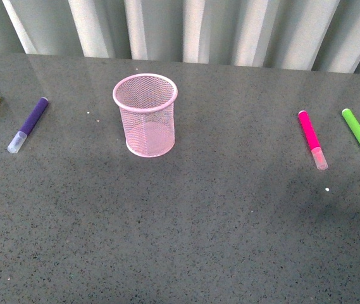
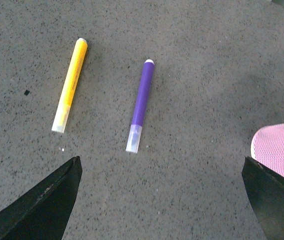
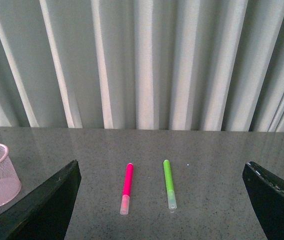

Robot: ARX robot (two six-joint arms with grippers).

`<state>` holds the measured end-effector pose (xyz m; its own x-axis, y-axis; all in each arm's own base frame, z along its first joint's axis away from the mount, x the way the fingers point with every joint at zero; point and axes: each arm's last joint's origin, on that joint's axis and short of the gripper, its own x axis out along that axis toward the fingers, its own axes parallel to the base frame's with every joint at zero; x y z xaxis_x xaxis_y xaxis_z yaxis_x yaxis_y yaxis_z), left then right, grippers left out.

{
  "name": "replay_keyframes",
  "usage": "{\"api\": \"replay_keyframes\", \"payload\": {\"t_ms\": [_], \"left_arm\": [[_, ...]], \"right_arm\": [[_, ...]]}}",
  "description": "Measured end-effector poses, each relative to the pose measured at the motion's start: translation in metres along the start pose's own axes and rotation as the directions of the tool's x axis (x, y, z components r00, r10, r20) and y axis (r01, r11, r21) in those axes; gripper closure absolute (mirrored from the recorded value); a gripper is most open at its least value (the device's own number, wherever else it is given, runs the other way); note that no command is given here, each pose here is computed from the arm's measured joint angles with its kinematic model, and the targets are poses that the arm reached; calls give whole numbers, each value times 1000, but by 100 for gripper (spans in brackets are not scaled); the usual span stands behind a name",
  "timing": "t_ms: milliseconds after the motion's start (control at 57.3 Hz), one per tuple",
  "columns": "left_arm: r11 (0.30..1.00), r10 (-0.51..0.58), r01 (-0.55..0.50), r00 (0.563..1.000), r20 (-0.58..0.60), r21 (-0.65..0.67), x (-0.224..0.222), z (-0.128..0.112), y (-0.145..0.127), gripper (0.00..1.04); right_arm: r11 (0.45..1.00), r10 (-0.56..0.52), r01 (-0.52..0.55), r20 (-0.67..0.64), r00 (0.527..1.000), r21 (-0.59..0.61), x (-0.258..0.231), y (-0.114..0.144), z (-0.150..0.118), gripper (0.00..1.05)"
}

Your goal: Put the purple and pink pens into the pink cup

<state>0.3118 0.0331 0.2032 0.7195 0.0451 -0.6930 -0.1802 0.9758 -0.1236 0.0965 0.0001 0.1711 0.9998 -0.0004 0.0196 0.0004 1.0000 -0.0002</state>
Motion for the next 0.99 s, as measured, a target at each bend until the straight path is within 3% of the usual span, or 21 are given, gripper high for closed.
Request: {"api": "replay_keyframes", "payload": {"t_ms": [192, 436, 697, 994], "left_arm": [[999, 16, -17, 1000, 13, 29, 32, 16, -7, 7], [989, -55, 58, 998, -21, 138, 59, 5, -22, 7], [980, -57, 69, 996, -68, 189, 83, -8, -31, 7], [973, -29, 47, 996, -83, 228, 112, 6, -33, 7]], "right_arm": [[1000, 0, 0, 0, 1000, 0, 0, 0, 0, 7], [1000, 0, 0, 0, 1000, 0, 0, 0, 0, 7], [1000, 0, 0, 0, 1000, 0, 0, 0, 0, 7], [1000, 0, 0, 0, 1000, 0, 0, 0, 0, 7]]}}
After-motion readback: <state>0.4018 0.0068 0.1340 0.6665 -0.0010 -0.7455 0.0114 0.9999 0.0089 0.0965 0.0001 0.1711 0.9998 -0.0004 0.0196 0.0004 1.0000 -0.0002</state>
